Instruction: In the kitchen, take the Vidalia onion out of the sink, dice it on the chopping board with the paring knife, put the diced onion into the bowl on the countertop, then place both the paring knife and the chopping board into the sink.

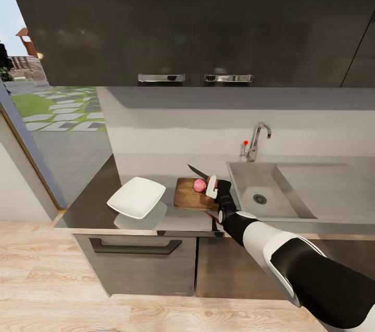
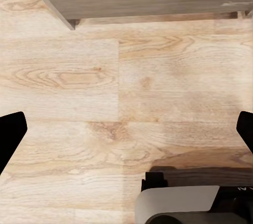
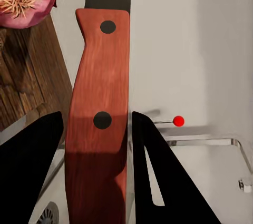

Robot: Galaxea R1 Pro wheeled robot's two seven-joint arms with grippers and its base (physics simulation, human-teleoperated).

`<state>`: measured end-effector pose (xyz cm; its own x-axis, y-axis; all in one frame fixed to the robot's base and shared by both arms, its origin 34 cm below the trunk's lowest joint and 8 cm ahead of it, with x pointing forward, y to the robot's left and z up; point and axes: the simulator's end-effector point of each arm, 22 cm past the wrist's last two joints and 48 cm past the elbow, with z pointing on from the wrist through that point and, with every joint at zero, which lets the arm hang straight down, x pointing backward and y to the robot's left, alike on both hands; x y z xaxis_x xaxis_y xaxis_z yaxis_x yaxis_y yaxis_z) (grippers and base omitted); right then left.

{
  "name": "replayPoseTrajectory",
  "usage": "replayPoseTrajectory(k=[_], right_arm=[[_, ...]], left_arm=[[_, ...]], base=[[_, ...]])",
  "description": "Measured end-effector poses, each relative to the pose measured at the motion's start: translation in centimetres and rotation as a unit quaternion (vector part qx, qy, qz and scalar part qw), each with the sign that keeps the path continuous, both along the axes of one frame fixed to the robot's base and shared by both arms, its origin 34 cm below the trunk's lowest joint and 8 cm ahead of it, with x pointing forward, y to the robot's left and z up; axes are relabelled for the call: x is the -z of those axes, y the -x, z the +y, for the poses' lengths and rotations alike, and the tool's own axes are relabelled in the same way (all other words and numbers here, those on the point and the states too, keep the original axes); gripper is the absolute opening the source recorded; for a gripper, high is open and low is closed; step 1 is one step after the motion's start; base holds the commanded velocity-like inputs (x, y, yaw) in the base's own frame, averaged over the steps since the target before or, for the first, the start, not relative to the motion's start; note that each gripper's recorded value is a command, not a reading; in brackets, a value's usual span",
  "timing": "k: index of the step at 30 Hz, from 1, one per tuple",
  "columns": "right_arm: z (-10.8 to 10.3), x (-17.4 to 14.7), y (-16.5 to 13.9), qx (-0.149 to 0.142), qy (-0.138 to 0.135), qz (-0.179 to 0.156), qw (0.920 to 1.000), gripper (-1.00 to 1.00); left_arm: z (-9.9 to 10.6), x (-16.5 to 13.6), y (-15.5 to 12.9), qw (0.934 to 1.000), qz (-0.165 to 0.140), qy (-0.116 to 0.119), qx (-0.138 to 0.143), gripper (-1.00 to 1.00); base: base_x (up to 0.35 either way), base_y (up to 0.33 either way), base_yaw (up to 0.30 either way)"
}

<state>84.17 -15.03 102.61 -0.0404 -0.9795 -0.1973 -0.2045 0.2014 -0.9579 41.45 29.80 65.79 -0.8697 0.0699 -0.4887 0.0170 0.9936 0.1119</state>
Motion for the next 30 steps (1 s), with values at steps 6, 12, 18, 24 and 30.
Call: replayPoseTrajectory(k=[6,12,18,24,30], right_arm=[[0.1,1.1,0.5,-0.002,0.000,0.016,0.9999,-1.00],[0.8,2.1,0.8,-0.027,0.032,0.037,0.9985,-1.00],[0.8,2.1,0.8,-0.027,0.032,0.037,0.9985,-1.00],[0.8,2.1,0.8,-0.027,0.032,0.037,0.9985,-1.00],[1.4,1.4,0.5,-0.033,0.026,0.027,0.9987,-1.00]], left_arm=[[0.0,0.0,0.0,1.0000,0.000,0.000,0.000,1.00],[0.0,0.0,0.0,1.0000,0.001,0.000,0.000,1.00],[0.0,0.0,0.0,1.0000,0.001,0.000,0.000,1.00],[0.0,0.0,0.0,1.0000,0.000,0.000,0.000,1.00],[0.0,0.0,0.0,1.0000,0.000,0.000,0.000,1.00]], base=[[0.000,0.000,0.000],[0.051,0.000,0.000],[0.019,0.000,0.000],[0.001,0.000,0.000],[0.000,0.000,0.000]])
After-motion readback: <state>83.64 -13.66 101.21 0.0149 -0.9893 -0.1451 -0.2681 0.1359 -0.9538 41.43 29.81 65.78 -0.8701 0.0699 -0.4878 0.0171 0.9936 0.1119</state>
